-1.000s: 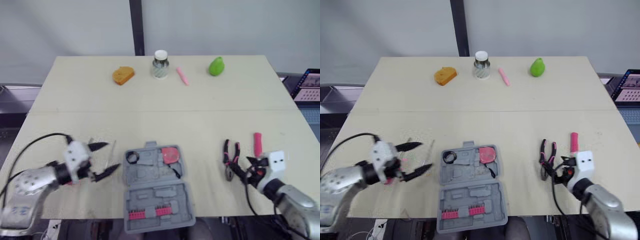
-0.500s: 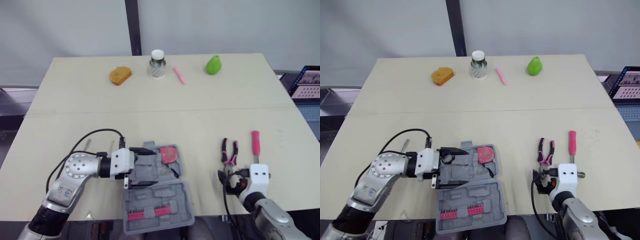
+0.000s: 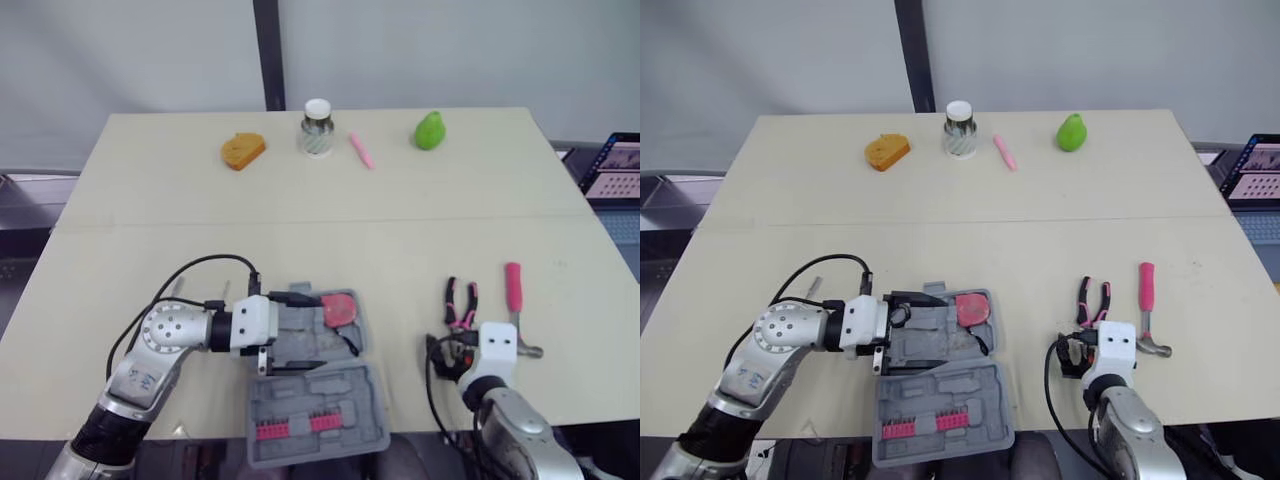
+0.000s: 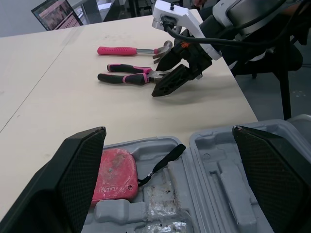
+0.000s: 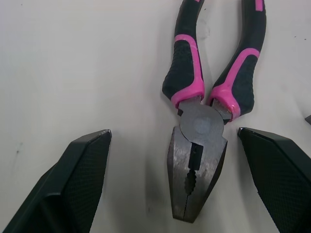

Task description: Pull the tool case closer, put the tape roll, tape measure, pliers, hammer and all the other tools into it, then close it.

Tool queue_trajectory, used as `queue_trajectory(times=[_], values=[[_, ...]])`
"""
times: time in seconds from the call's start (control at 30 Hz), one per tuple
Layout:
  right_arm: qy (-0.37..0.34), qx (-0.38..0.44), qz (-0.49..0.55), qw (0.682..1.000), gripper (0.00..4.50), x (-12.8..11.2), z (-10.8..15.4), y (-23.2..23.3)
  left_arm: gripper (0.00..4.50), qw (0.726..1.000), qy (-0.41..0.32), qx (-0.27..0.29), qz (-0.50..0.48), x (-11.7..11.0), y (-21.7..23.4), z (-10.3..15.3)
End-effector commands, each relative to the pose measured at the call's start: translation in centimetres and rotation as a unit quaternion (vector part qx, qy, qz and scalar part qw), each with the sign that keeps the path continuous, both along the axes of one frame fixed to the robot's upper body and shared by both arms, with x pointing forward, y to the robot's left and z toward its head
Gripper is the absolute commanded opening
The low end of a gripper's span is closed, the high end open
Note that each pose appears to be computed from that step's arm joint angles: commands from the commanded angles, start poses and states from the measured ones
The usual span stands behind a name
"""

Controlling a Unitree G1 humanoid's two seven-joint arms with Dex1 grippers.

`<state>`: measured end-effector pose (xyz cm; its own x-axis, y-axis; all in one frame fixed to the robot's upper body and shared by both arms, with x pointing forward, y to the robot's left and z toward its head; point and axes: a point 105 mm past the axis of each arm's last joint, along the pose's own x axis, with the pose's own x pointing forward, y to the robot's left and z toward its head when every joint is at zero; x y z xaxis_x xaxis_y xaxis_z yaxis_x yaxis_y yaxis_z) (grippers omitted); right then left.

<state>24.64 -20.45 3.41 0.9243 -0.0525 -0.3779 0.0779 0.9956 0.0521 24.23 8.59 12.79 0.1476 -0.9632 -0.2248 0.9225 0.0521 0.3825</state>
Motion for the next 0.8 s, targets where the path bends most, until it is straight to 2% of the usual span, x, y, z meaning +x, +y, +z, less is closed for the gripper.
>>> queue_trajectory(times=[0.03,0.13,0.23,0.4,0.43,0.6,0.7,0.77,0.8], values=[[-0.001,-0.005,-0.019,1.0,4.42,0.0,-0.2,-0.5,4.5,1.0,-0.013,-0.006,-0.005,-0.4,-0.3,0.5],[0.003,-0.001,-0.031,1.0,4.42,-0.1,-0.5,-0.5,4.5,1.0,-0.015,-0.01,-0.002,-0.3,-0.4,0.7],[0.008,-0.005,-0.035,0.999,3.63,-0.2,-0.7,-0.7,4.5,1.0,-0.015,-0.012,-0.002,-0.3,-0.6,0.7],[0.016,-0.01,-0.046,0.999,1.21,-0.6,-1.0,-1.4,4.5,1.0,-0.012,-0.016,-0.003,-0.4,-0.8,0.7],[0.016,-0.01,-0.046,0.999,0.95,-0.7,-1.0,-1.5,4.5,1.0,-0.011,-0.018,-0.001,-0.3,-0.8,0.7],[-0.009,-0.036,0.022,0.999,0.95,-0.3,0.7,-1.1,4.5,0.999,-0.008,-0.03,0.034,0.1,-0.1,1.0],[-0.042,-0.079,0.154,0.984,0.95,0.4,3.8,0.2,4.5,0.997,0.002,-0.029,0.077,-0.2,1.6,0.5],[-0.05,-0.1,0.241,0.964,0.95,0.4,5.2,1.2,4.5,0.995,0.003,-0.024,0.102,-0.5,2.6,0.1],[-0.048,-0.115,0.304,0.945,0.95,0.3,6.2,1.9,4.5,0.992,0.007,-0.021,0.122,-0.8,3.5,-0.2]])
